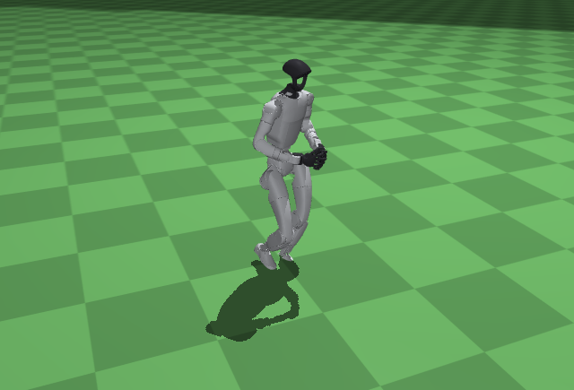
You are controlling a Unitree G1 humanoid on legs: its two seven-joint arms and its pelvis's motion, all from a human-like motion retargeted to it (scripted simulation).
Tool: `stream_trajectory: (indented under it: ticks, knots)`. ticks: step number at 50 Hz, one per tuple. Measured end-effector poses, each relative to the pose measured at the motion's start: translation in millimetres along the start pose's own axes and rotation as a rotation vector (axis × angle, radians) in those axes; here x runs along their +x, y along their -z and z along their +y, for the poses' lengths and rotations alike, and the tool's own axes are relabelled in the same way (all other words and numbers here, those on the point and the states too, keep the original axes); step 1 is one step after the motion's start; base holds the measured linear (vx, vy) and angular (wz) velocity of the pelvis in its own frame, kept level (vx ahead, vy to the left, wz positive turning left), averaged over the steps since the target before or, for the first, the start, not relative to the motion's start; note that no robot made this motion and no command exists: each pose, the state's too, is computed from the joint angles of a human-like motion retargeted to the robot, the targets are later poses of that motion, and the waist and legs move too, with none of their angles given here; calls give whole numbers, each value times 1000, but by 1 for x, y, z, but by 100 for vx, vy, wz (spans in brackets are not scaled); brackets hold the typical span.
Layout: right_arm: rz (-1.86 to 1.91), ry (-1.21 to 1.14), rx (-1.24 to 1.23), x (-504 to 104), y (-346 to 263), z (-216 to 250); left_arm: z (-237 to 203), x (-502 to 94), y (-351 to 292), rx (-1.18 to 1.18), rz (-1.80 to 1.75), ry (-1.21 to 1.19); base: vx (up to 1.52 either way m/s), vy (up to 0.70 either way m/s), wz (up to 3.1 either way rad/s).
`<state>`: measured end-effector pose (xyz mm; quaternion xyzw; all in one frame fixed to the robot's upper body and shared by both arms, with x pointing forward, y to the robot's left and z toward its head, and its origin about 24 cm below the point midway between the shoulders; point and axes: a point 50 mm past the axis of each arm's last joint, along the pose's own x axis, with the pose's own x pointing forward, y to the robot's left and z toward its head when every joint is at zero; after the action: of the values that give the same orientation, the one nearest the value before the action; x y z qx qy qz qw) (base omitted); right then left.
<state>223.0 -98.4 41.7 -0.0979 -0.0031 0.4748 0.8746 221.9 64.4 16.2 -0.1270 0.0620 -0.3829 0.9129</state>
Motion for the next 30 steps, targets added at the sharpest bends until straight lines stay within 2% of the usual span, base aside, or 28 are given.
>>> stream_trajectory:
  ticks: [15,23,30]
  knots:
    - [-42,3,158,-4,1,13,-13,-10,10,-138,-24,-36,4,4,20]
    - [49,80,83,-9,17,-4,9,-18,4,-78,-57,-152,14,-1,-12]
    - [281,180,28,-38,60,-25,24,-29,-10,0,-120,-221,21,-4,-20]
